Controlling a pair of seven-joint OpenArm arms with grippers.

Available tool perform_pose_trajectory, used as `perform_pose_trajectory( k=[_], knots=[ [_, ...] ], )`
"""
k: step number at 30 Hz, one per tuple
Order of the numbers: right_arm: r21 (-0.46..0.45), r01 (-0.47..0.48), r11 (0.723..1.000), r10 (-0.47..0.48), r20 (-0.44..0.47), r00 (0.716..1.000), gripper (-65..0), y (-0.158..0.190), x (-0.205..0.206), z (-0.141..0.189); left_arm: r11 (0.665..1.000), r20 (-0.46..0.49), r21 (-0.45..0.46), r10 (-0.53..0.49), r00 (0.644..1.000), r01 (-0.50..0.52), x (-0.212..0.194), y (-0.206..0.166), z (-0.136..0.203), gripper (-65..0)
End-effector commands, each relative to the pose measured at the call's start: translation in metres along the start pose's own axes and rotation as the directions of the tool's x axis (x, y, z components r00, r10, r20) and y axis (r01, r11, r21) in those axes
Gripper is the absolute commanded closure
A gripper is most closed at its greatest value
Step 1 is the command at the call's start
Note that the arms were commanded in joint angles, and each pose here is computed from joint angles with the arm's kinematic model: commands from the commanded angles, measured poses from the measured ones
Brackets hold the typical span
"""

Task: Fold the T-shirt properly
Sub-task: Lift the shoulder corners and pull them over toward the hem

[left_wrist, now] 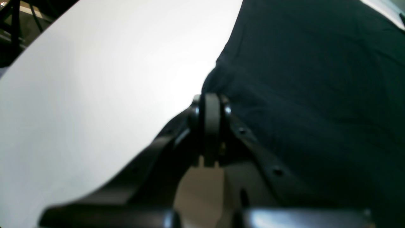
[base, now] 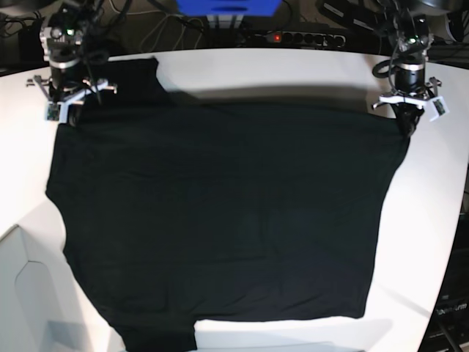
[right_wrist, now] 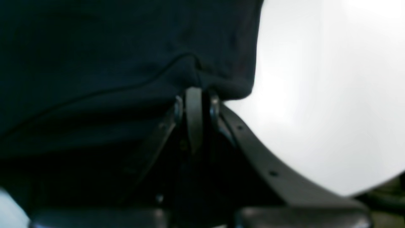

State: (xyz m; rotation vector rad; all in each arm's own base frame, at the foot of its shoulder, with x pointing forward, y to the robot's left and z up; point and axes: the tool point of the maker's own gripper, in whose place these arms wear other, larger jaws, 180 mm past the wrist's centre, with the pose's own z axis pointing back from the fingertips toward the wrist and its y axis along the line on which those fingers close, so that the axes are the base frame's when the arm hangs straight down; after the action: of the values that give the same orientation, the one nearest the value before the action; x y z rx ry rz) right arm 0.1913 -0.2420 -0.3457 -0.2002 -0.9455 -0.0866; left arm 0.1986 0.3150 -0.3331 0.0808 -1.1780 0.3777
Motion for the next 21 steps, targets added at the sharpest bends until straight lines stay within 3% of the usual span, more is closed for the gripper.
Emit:
perform_pose_trajectory(
  k=[1, 12, 21],
  knots=[
    [0.010, -0.013, 1.000, 0.012, 0.058, 0.998, 0.0, 0.001, 0.017, 0.000, 1.000, 0.052, -0.012, -0.014, 0.999, 0.015, 0.016, -0.003, -0.001, 0.0],
    [0.016, 0.030, 0.999, -0.033, 0.244, 0.969, 0.0, 0.003, 0.092, -0.038, 0.997, 0.073, -0.069, 0.049, 0.996, -0.044, 0.057, -0.034, -0.050, 0.0],
    [0.080, 0.032, 0.996, -0.049, 0.210, 0.976, 0.0, 0.001, 0.124, -0.113, 0.986, 0.106, -0.131, 0.115, 0.988, -0.101, 0.109, -0.064, -0.092, 0.0]
  ],
)
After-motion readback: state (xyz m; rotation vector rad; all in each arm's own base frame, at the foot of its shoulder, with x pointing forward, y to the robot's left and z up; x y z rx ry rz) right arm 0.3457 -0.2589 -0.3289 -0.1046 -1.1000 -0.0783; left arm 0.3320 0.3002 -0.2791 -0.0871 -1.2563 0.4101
